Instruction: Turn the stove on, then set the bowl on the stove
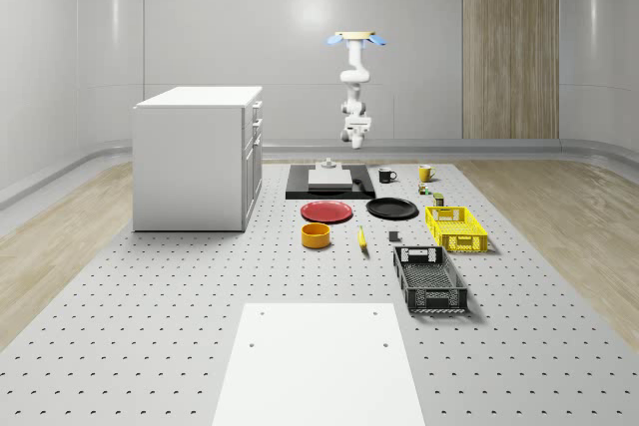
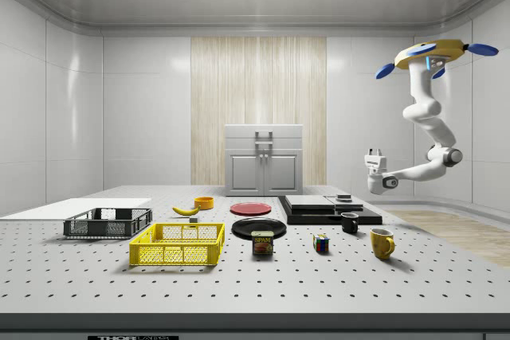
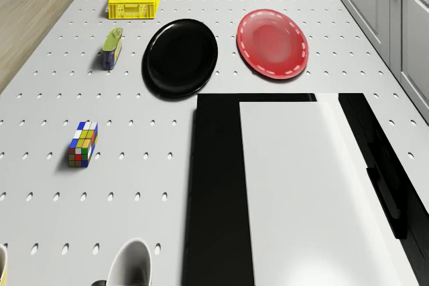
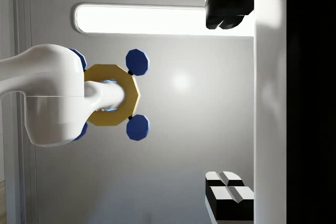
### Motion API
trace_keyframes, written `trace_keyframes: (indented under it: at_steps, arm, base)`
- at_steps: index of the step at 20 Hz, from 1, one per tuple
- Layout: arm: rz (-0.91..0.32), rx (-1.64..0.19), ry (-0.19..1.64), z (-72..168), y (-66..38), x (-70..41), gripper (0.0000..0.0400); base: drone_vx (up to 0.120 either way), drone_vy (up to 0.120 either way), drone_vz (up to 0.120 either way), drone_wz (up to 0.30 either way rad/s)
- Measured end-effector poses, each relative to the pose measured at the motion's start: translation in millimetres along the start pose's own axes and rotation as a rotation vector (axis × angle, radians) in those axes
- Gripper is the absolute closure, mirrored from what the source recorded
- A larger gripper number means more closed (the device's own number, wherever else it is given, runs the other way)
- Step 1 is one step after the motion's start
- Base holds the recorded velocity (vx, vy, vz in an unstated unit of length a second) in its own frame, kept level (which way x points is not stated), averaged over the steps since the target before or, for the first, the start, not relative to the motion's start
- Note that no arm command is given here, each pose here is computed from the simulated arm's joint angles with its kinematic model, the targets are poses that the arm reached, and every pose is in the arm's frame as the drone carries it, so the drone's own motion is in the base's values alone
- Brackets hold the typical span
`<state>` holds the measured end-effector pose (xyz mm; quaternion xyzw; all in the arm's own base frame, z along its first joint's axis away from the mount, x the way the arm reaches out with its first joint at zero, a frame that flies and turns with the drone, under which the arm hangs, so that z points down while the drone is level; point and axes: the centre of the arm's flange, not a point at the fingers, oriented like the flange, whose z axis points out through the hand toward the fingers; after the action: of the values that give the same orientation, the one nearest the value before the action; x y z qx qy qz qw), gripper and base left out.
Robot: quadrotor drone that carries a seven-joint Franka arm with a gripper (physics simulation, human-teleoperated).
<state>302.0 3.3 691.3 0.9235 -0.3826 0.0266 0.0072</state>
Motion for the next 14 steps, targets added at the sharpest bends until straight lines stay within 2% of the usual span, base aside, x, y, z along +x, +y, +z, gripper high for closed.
trace_keyframes:
  at_steps: [8,14]
  arm:
    - [-0.001,-0.064,0.072,0,-6.3,-7.2,0.0000]
    - [-0.005,-0.221,0.235,5,-21.5,-23.0,0.0000]
  base:
    - [0.000,-0.120,0.000,0.000]
    - [0.000,-0.120,0.000,0.000]
